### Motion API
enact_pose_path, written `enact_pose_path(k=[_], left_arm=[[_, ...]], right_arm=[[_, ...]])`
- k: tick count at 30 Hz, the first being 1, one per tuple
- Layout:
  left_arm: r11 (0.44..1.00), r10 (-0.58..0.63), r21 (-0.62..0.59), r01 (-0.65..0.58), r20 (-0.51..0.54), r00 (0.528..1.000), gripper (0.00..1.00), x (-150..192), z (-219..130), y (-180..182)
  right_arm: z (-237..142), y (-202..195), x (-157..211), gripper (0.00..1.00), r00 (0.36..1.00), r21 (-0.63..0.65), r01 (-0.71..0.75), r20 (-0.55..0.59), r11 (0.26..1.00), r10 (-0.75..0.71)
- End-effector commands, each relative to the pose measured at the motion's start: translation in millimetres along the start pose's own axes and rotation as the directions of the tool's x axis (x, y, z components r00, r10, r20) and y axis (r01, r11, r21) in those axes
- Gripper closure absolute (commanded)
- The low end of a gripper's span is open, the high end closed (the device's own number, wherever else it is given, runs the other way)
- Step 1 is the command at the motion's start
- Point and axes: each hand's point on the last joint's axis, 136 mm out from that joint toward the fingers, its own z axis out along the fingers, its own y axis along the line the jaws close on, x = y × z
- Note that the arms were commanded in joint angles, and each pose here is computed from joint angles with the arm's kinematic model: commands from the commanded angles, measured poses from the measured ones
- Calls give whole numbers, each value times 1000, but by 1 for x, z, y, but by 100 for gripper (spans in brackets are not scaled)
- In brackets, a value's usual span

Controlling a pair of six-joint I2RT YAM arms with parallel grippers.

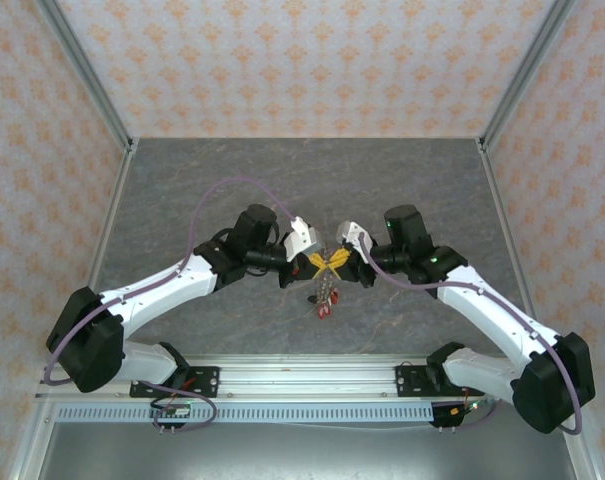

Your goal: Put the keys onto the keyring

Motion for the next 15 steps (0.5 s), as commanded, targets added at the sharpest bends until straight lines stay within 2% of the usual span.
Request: enact_pose_path(k=[1,7,11,15], left_arm=[[997,74,-11,-73,82,994,100,-31,-8,-3],[997,71,-18,-70,76,995,100,-27,-6,-2],[998,66,-23,-65,68,995,100,-24,-6,0],[997,70,-29,-69,56,996,100,-22,-6,0]], right_arm=[[1,-3,20,85,996,23,-5,-92,1000,7],[3,-1,30,85,994,24,-40,-105,999,42],[-2,2,21,84,996,21,-36,-79,999,38],[-15,1,7,79,999,79,4,-41,997,-1]])
